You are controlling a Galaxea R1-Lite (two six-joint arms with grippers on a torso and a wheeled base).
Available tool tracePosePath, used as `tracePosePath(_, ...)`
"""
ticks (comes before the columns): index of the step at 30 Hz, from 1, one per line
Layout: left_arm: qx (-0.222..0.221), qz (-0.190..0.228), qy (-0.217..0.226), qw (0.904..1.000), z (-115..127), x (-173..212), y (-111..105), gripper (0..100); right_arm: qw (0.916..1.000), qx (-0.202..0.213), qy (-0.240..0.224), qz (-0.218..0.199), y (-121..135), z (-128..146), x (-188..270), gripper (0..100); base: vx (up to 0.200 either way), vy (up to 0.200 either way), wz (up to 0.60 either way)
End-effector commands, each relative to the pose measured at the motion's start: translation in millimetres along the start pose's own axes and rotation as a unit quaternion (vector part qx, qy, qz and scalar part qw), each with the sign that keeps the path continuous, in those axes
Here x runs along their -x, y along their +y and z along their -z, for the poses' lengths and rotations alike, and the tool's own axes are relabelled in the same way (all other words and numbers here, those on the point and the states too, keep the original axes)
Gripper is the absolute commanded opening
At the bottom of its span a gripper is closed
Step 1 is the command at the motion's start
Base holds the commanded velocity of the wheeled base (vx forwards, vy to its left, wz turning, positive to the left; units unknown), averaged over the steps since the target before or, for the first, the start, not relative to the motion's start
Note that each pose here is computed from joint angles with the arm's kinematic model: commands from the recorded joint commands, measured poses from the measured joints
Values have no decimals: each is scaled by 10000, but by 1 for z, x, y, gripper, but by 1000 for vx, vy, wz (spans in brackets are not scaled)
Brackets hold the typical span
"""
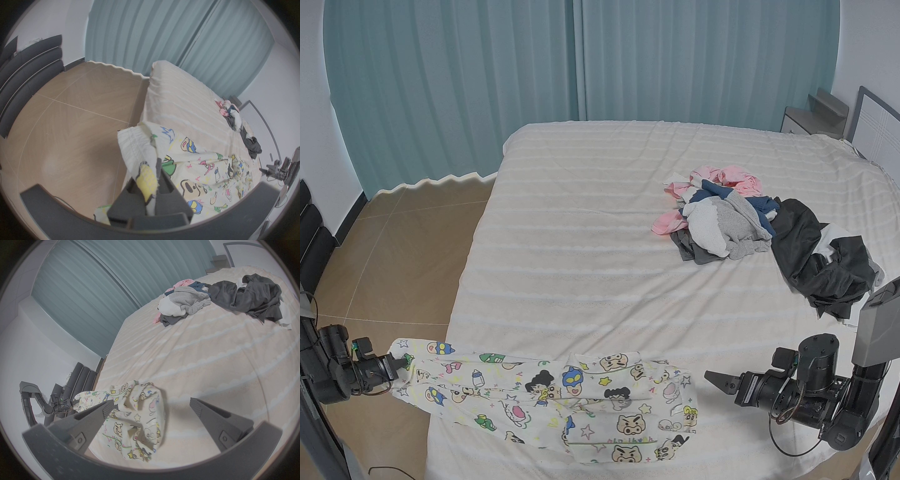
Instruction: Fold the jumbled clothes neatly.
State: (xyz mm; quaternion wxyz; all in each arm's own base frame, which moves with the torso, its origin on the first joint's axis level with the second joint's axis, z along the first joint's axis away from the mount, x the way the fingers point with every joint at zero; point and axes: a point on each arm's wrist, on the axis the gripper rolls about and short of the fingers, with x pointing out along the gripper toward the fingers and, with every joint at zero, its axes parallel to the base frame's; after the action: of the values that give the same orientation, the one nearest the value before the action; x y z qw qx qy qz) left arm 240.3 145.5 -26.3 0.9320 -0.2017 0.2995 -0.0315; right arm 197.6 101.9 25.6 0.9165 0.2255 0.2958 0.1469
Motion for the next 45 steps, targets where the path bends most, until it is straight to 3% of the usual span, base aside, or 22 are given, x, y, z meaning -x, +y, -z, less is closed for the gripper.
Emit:
tracePosePath(1,196,-312,-379,9986,-21,12,36,0,10000,-5,41,29,-1,1,0,100,0,0,0)
tracePosePath(13,817,-622,-603,9929,-58,41,98,0,10000,-12,79,55,-2,3,-2,100,0,0,0)
tracePosePath(18,975,-374,-515,9932,-69,56,88,0,10000,-12,66,47,-2,2,-3,100,0,0,0)
tracePosePath(22,1035,-118,-256,9942,-81,70,50,0,10000,-12,66,47,-2,2,-3,100,0,0,0)
tracePosePath(23,1035,-118,-256,9942,-81,70,50,0,10000,-12,66,47,-2,2,-3,100,0,0,0)
tracePosePath(24,1006,16,-119,9949,-84,75,26,0,10000,-16,62,52,-2,2,-3,100,0,0,0)
tracePosePath(27,959,233,131,9950,-85,77,-4,0,10000,-35,47,47,-3,1,-4,100,0,0,0)
tracePosePath(28,936,400,289,9944,-85,79,-26,0,9999,-77,47,47,-3,1,-4,100,0,0,0)
tracePosePath(29,936,400,289,9944,-85,79,-26,0,9999,-77,47,47,-3,1,-4,100,0,0,0)
tracePosePath(30,880,624,479,9930,-83,80,-52,0,9999,-158,51,42,-3,1,-4,100,0,0,0)
tracePosePath(31,860,659,500,9929,-83,80,-56,0,9998,-169,51,41,-3,1,-4,100,0,0,0)
tracePosePath(32,764,842,624,9916,-79,79,-76,0,9998,-184,51,41,-3,1,-4,100,0,0,0)
tracePosePath(35,644,1120,804,9884,-74,79,-107,0,9998,-207,51,41,-3,1,-4,100,0,0,0)
tracePosePath(41,711,1268,1156,9826,-68,72,-162,0,9998,-207,45,37,-3,1,-4,100,0,0,0)
tracePosePath(45,482,1221,1388,9816,-56,60,-194,0,9998,-204,49,31,-2,1,-3,100,0,0,0)
